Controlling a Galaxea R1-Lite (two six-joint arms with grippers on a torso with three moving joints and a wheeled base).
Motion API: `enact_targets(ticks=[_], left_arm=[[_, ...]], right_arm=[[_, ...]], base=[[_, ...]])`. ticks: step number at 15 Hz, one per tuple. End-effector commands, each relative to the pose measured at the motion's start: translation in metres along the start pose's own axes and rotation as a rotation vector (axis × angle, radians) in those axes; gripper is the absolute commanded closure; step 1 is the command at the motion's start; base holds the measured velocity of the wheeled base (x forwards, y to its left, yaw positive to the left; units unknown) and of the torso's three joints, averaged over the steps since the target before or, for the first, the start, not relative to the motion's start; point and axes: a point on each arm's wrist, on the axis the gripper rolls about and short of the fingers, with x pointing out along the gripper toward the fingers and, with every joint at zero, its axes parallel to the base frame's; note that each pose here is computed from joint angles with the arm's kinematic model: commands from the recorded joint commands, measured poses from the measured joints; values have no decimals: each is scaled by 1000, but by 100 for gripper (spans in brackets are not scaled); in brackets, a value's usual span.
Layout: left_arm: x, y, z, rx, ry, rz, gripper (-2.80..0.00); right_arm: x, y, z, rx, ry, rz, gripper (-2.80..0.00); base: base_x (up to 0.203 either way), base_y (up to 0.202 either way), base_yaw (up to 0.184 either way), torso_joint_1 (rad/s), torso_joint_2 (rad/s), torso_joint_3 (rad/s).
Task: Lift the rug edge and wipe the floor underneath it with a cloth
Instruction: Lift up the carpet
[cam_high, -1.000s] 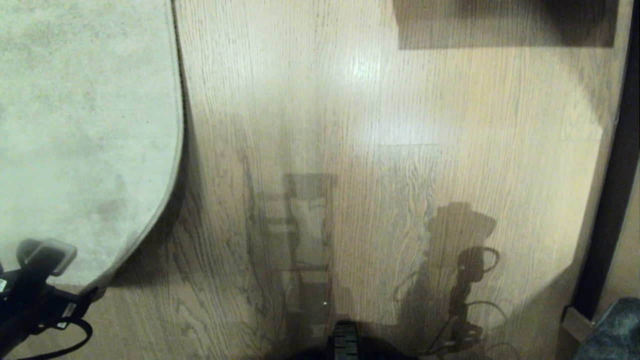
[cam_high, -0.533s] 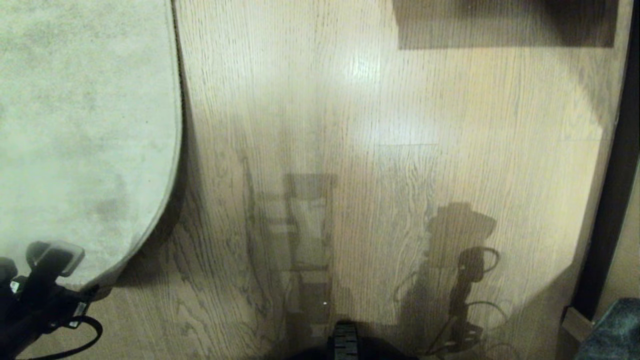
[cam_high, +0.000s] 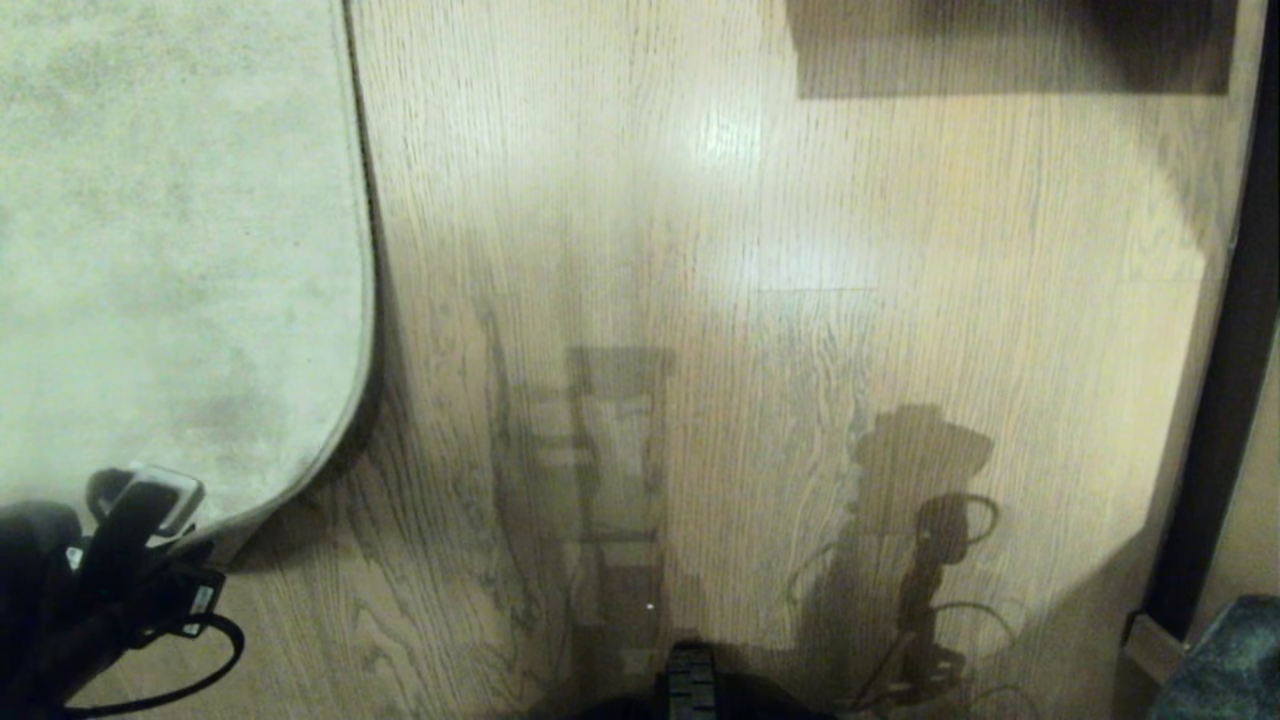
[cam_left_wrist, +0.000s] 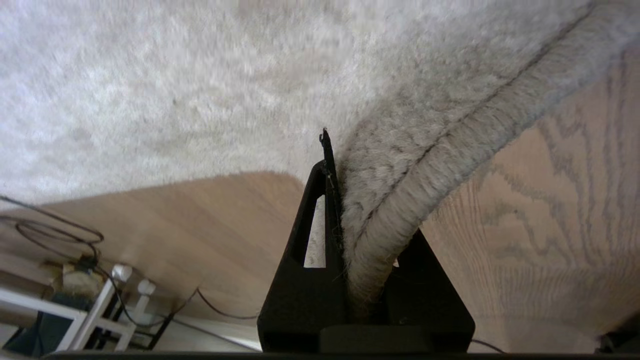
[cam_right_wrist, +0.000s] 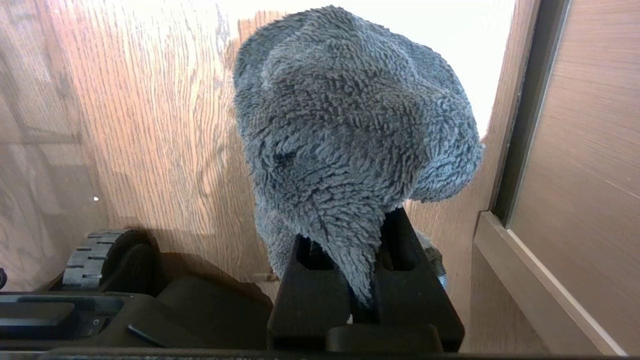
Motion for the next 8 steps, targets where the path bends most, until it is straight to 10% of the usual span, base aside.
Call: enact_targets(ticks=[1, 8], left_arm=[[-3, -1, 7, 12, -37, -1, 0], [-24, 4, 31, 29, -168, 45, 0]], right_arm=[[0, 0, 0, 0, 2, 1, 0], [0, 0, 0, 0, 2, 1, 0]], base=[[0, 0, 0, 0, 0, 0], [0, 0, 0, 0, 0, 0]])
